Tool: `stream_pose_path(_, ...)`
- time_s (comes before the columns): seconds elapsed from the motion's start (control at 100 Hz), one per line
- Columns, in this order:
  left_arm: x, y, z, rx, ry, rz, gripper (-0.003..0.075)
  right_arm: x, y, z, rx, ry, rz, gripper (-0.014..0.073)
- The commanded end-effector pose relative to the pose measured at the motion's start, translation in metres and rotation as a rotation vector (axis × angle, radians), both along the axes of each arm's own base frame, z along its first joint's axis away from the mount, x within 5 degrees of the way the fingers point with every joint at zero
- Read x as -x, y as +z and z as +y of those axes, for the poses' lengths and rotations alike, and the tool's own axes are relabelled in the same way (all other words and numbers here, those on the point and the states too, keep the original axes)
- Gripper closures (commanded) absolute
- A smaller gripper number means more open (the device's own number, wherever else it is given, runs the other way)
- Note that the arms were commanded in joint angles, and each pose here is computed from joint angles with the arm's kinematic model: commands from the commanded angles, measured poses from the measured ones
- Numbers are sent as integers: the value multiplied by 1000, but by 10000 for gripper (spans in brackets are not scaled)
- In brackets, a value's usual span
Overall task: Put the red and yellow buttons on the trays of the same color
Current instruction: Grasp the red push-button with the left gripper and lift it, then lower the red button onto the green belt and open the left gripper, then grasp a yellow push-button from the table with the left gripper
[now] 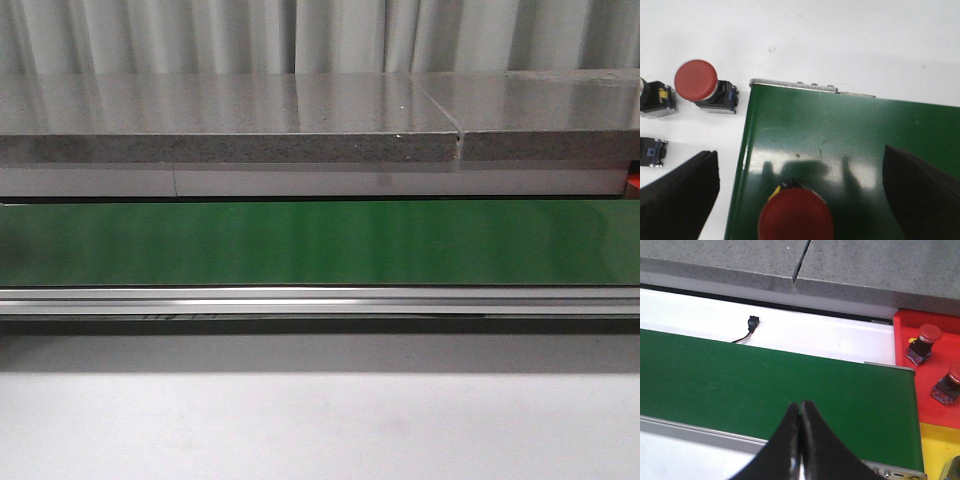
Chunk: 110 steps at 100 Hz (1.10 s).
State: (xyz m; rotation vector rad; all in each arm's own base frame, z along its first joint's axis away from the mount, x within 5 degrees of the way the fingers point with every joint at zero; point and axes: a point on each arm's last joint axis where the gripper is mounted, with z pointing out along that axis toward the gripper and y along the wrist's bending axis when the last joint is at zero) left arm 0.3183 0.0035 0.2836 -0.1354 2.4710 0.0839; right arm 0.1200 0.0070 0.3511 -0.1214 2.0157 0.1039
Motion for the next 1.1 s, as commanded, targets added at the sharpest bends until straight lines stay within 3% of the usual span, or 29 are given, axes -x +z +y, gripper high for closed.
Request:
stream_pose_path(0.0, -2, 33, 0, -8, -7, -117, 81, -1, 13, -1, -1, -14, -87, 661)
stream_pose_path(0.23, -3, 37, 10, 1, 32, -139, 81, -1, 13, -1, -1, -14, -87, 661)
stream_pose_path(0.7, 12, 31, 105, 20, 348, -135, 81, -1, 13, -1, -1, -14, -87, 661)
stream_pose_path(1.09, -14, -20, 121, 61, 377, -30, 81, -1, 13, -1, -1, -14, -87, 661)
